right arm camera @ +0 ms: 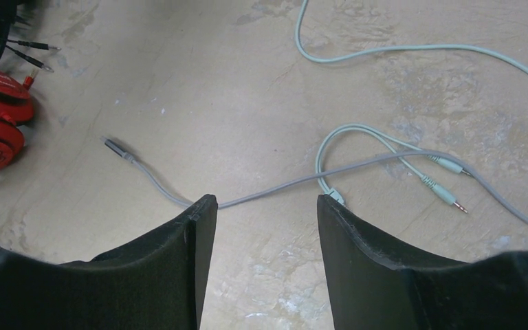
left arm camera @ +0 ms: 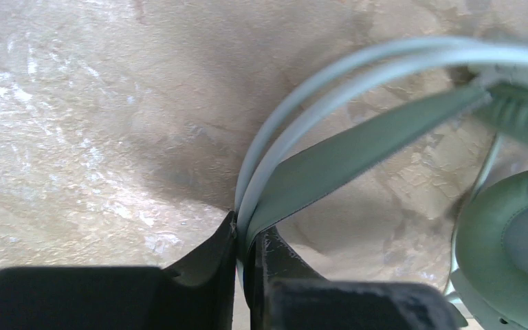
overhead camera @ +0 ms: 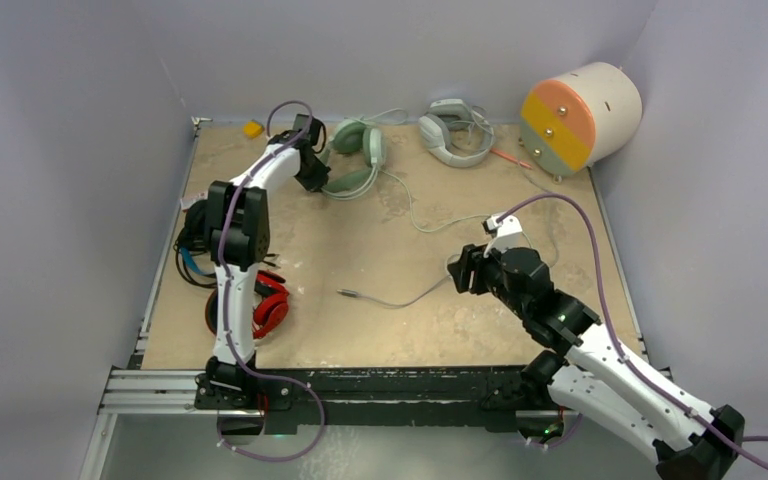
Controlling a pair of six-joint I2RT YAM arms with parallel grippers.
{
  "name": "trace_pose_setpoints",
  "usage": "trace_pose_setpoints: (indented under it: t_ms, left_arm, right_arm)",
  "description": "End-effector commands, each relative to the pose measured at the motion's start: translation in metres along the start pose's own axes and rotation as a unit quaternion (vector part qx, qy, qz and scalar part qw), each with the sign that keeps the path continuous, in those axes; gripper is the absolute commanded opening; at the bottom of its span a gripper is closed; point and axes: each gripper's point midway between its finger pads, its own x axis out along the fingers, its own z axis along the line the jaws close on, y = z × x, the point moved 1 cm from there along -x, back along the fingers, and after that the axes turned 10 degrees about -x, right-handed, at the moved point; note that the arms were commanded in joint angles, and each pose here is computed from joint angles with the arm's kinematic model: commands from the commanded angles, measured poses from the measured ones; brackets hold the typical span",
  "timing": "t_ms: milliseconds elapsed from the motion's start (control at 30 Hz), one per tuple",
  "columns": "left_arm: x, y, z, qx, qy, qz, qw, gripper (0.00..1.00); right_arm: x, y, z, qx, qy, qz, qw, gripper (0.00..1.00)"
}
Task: Wrap the headphones
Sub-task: Move the headphones to the center of the board.
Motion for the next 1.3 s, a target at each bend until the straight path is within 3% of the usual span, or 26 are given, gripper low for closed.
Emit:
trace_pose_setpoints:
  t_ms: [0, 100, 300, 533, 700, 767, 800, 1100, 1267]
  left_arm:
    - [0.006, 0.019, 0.021, 0.062, -0.017, 0.010, 0.998, 0.00]
    - [-0.008, 0.025, 0.044, 0.097, -0.042, 0.002, 0.994, 0.00]
    - [-0.075, 0.044, 0.074, 0.163, -0.010, -0.007, 0.987, 0.00]
    - [-0.126, 0.106, 0.108, 0.273, 0.051, 0.055, 0.959, 0.00]
    - [-0.151, 0.152, 0.125, 0.339, 0.092, 0.073, 0.933, 0.00]
    - [-0.160, 0.169, 0.127, 0.363, 0.115, 0.075, 0.922, 0.00]
    - [-0.164, 0.176, 0.127, 0.374, 0.125, 0.077, 0.916, 0.00]
    - [-0.173, 0.207, 0.128, 0.426, 0.124, 0.073, 0.893, 0.00]
    - [-0.175, 0.211, 0.127, 0.435, 0.117, 0.066, 0.890, 0.00]
  right_arm:
    - [-0.016, -0.016, 0.002, 0.016, -0.005, -0.017, 1.000, 0.58]
    - [-0.027, -0.014, 0.004, 0.025, -0.014, -0.007, 1.000, 0.59]
    - [-0.036, 0.007, 0.002, 0.026, -0.011, 0.051, 0.998, 0.59]
    - [-0.034, 0.012, 0.008, 0.028, -0.020, 0.090, 0.995, 0.61]
    - [-0.028, -0.001, 0.014, 0.027, -0.029, 0.093, 0.995, 0.78]
    - [-0.025, -0.002, 0.017, 0.024, -0.035, 0.094, 0.995, 0.96]
    - [-0.023, -0.001, 0.017, 0.024, -0.034, 0.099, 0.994, 0.98]
    - [0.012, 0.003, 0.014, -0.028, -0.011, 0.153, 0.988, 0.99]
    - [0.028, 0.020, 0.020, -0.016, -0.015, 0.185, 0.983, 0.99]
